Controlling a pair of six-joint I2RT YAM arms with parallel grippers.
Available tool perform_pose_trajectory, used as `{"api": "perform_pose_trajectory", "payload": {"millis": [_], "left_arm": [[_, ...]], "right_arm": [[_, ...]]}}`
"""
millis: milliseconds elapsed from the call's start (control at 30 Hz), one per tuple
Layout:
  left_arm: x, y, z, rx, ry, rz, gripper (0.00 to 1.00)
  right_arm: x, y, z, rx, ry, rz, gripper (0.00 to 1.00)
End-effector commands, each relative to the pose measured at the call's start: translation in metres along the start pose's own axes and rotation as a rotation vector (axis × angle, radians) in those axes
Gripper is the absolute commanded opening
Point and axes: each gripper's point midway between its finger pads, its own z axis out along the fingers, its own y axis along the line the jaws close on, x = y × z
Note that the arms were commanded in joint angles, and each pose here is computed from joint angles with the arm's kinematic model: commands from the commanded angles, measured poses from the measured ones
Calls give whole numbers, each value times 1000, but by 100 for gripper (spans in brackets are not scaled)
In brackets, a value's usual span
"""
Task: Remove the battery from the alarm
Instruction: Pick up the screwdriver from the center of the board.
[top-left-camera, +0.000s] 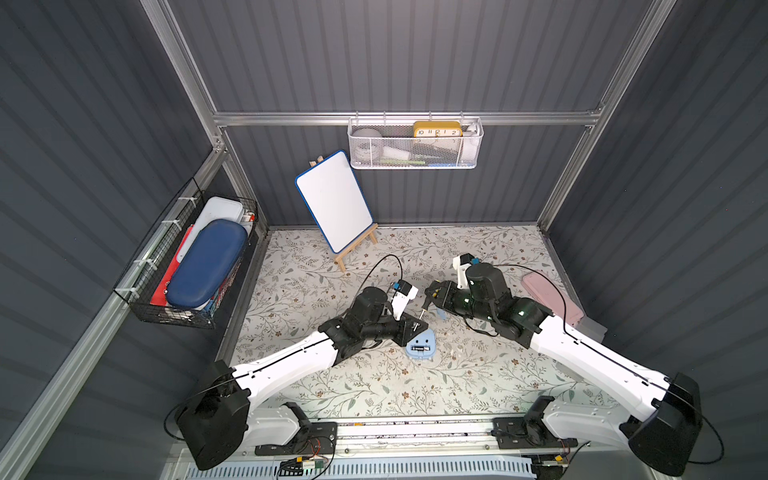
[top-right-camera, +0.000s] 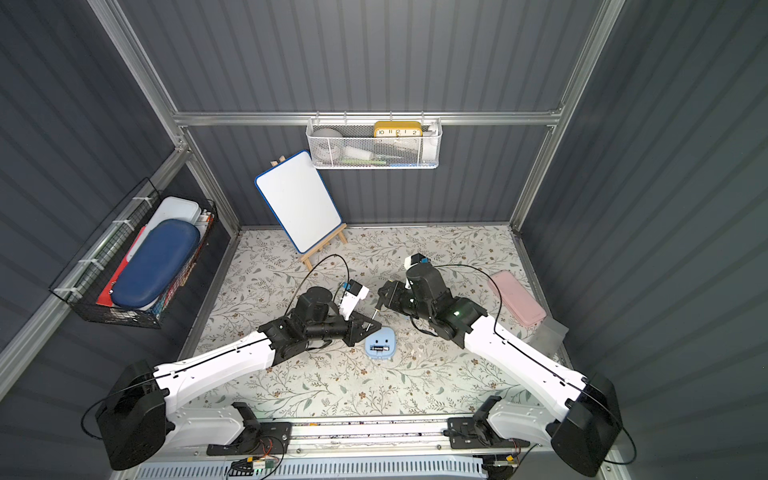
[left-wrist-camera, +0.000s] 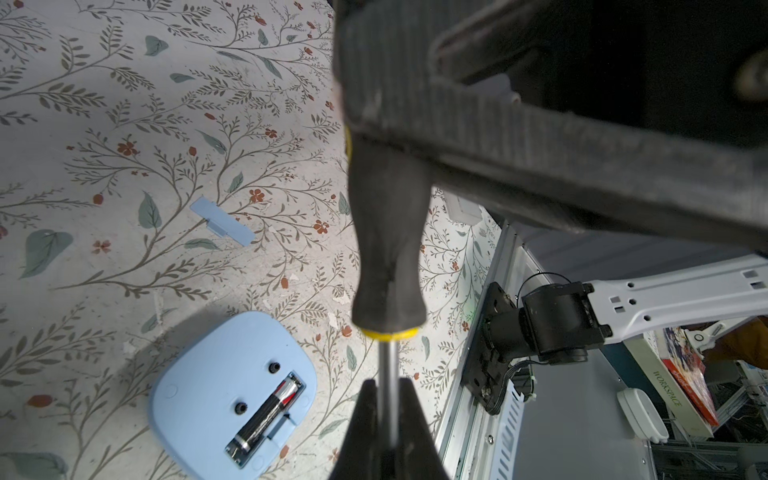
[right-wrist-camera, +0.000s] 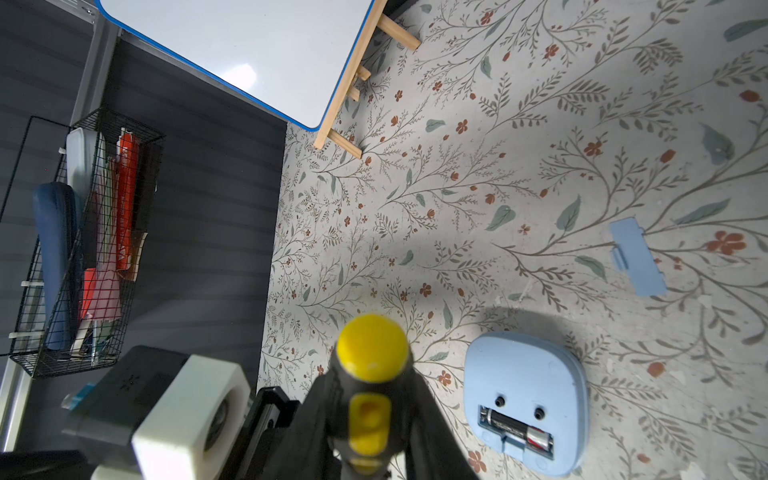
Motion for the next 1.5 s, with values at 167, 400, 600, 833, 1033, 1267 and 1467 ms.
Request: {"api": "perform_pose_trajectory", "payload": {"millis": [167,400,600,833,1033,1267,1467], "left_arm": [[-14,6,-7,-73,-49,64,0],[-23,17,-9,-221,-46,153,0],[-33,22,-12,-307,-48,233,0],[-30,24,-15,-363,-44,261,0],[-28,25,-15,-394,-31,235,13],[-31,16,-44,-391,-122,190,86],[-37,13,-66,-405,-199,144,93]], "right_arm": [[-3,10,1,-31,-4,-19,56],[-18,6,10,14,-58,7,67],[-28,10,22,40,-60,21,68],[-41,7,18,49,-118,25,26],[-35,12,22,-5,-100,-4,2],[-49,1,-33,-288,-431,-193,0],[-34,-27,-59,-287,-458,-274,0]]}}
